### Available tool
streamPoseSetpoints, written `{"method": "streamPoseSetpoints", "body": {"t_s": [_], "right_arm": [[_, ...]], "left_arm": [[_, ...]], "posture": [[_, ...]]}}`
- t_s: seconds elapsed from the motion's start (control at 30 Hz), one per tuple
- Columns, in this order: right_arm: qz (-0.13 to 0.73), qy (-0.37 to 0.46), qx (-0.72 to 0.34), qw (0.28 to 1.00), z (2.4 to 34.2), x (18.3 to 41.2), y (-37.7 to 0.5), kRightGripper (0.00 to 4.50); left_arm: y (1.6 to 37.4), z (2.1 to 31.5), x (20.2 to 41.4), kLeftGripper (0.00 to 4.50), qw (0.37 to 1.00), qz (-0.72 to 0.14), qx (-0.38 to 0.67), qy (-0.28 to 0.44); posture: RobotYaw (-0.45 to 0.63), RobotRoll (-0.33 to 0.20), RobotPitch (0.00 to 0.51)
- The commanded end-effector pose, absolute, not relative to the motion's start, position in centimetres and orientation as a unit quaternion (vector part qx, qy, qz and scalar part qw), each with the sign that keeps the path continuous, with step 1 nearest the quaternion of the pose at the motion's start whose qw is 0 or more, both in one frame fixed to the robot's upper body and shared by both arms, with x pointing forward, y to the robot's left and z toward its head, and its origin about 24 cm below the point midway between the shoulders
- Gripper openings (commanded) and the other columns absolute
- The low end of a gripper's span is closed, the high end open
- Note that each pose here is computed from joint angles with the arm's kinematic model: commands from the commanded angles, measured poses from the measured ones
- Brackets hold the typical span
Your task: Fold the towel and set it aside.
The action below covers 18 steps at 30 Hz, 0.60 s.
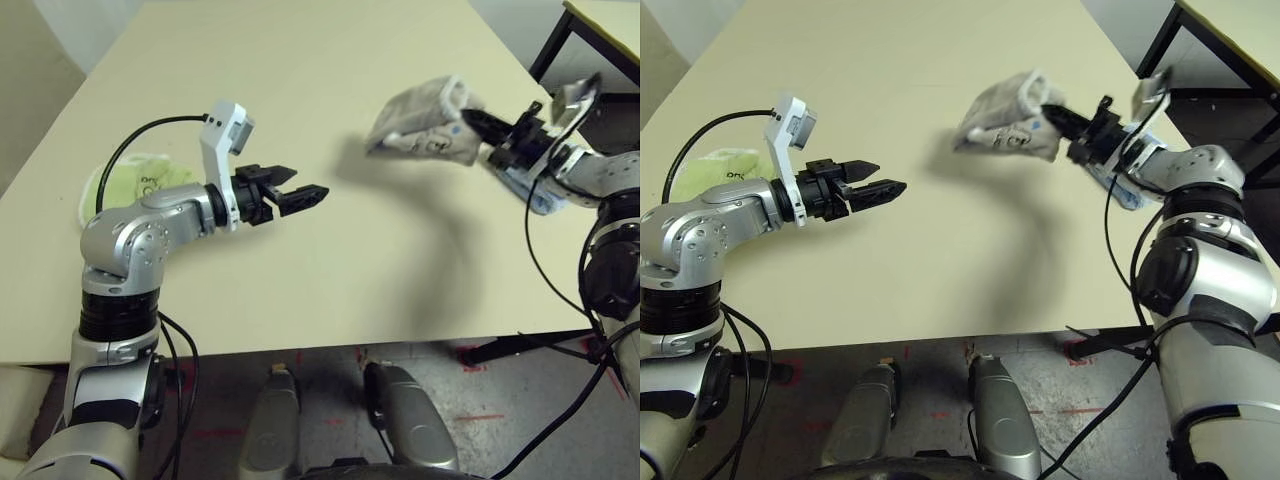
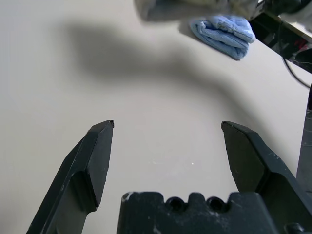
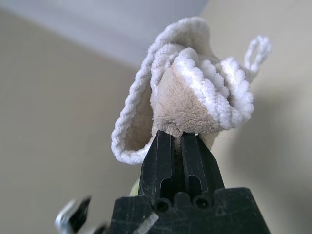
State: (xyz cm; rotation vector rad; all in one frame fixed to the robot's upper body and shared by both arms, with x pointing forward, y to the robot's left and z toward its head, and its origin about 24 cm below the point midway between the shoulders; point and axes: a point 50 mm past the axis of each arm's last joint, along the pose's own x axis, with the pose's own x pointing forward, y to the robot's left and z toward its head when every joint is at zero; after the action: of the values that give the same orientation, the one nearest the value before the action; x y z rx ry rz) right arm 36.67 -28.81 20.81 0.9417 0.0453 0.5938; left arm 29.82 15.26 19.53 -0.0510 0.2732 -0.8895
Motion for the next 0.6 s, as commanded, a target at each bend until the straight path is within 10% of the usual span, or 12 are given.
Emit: {"method": "streamPoseSetpoints", "body": {"t_s": [0.03, 0.6], "right_arm": [[0.184, -0.01, 0.443, 0.877, 20.2, 36.0, -32.0, 0.01], [-0.03, 0.002, 0.442, 0.897, 15.9, 33.5, -37.4, 0.01]], "left_arm": [[14.8, 19.6, 30.0, 4.5, 0.889, -0.44, -0.022, 0.128], [15.7, 20.7, 30.0, 4.5, 0.896, -0.435, -0.026, 0.089]], "posture": [[0.06, 0.0, 0.107], [0.07, 0.0, 0.117]]}}
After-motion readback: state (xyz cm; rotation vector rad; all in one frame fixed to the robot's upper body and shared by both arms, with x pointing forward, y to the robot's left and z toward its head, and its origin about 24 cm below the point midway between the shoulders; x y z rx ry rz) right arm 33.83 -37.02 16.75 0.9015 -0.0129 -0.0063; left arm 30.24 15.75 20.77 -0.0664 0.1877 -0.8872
